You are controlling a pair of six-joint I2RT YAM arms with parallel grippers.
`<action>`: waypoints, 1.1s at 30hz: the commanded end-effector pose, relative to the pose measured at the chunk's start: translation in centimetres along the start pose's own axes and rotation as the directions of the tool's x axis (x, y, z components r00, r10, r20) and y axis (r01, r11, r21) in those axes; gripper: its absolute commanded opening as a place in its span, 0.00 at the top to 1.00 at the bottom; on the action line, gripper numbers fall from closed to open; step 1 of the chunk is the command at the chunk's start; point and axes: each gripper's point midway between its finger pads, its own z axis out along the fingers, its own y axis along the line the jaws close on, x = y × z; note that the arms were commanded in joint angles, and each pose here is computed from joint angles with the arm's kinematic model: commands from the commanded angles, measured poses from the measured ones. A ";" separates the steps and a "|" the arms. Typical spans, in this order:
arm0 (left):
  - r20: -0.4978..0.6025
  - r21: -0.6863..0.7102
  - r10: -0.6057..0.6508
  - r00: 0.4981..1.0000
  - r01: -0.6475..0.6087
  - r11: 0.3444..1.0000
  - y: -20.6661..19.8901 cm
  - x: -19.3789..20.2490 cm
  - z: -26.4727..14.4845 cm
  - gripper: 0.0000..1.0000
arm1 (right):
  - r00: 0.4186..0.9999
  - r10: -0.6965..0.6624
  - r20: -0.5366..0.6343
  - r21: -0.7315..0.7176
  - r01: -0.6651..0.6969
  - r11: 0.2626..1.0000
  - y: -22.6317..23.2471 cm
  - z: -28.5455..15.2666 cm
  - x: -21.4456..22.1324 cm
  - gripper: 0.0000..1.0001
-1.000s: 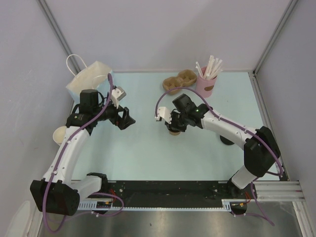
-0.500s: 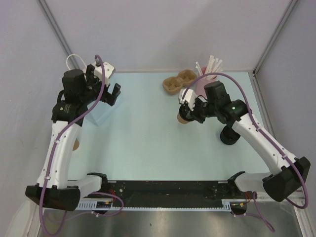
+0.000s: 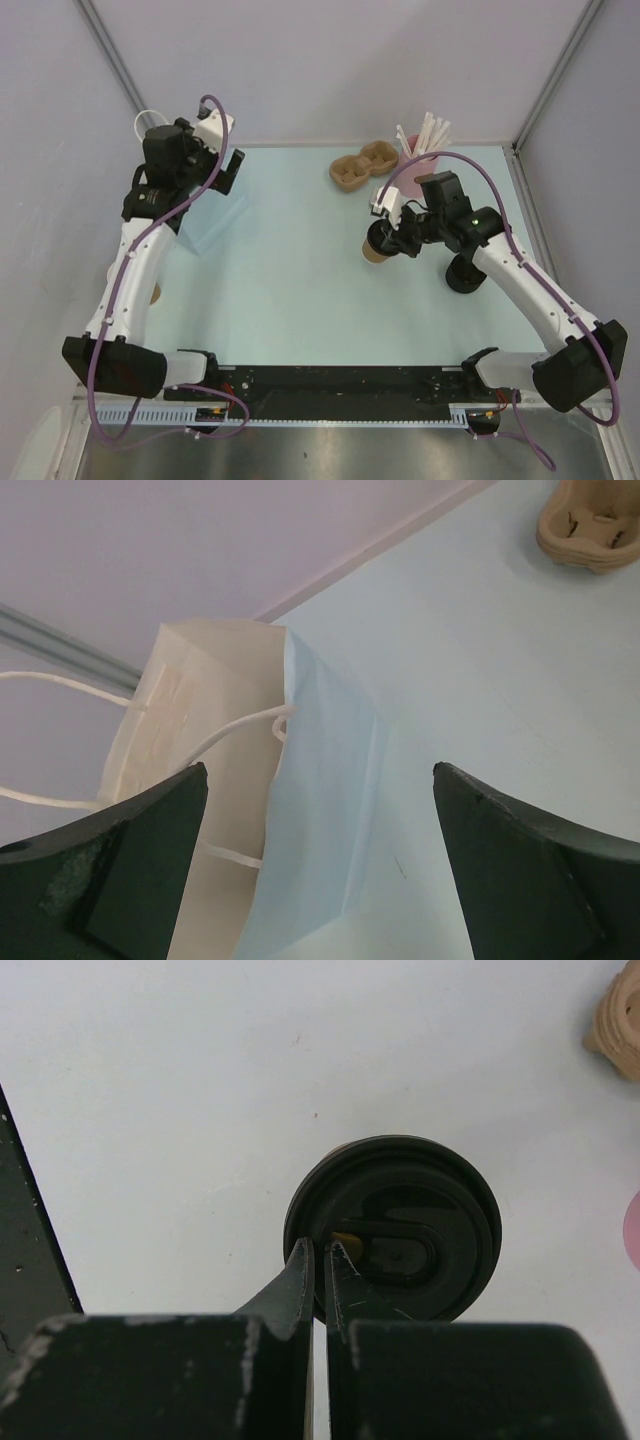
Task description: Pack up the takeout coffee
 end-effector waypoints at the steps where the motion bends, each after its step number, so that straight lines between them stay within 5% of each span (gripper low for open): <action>1: 0.069 -0.092 0.035 0.997 -0.028 0.995 2.4 -2.5 -0.5 0.01 | 0.999 -0.012 0.045 0.005 0.012 1.000 -0.1 -0.3 -1.0 1.00; 10: 0.288 -0.062 0.103 0.952 -0.088 0.994 1.3 -7.0 -5.7 0.01 | 0.999 -0.008 0.037 0.000 0.008 1.000 0.0 0.0 -0.6 1.00; 21: 0.082 -0.108 0.140 0.987 -0.131 0.985 3.6 -3.0 -0.6 0.03 | 0.999 -0.001 0.035 0.008 0.001 1.000 -0.2 0.0 -0.2 1.00; 29: 0.033 -0.077 0.140 0.990 -0.137 0.987 4.2 -2.0 0.3 0.22 | 0.999 0.011 0.038 0.018 -0.012 1.000 -0.5 -0.1 0.1 1.00; 32: 0.024 -0.067 0.143 0.989 -0.141 0.988 4.1 -1.7 0.5 0.37 | 0.999 0.012 0.035 0.018 -0.012 1.000 -0.5 0.0 0.2 1.00; 33: 0.022 -0.062 0.142 0.990 -0.141 0.988 3.9 -1.5 0.6 0.53 | 0.999 0.011 0.036 0.018 -0.012 1.000 -0.6 0.0 0.2 1.00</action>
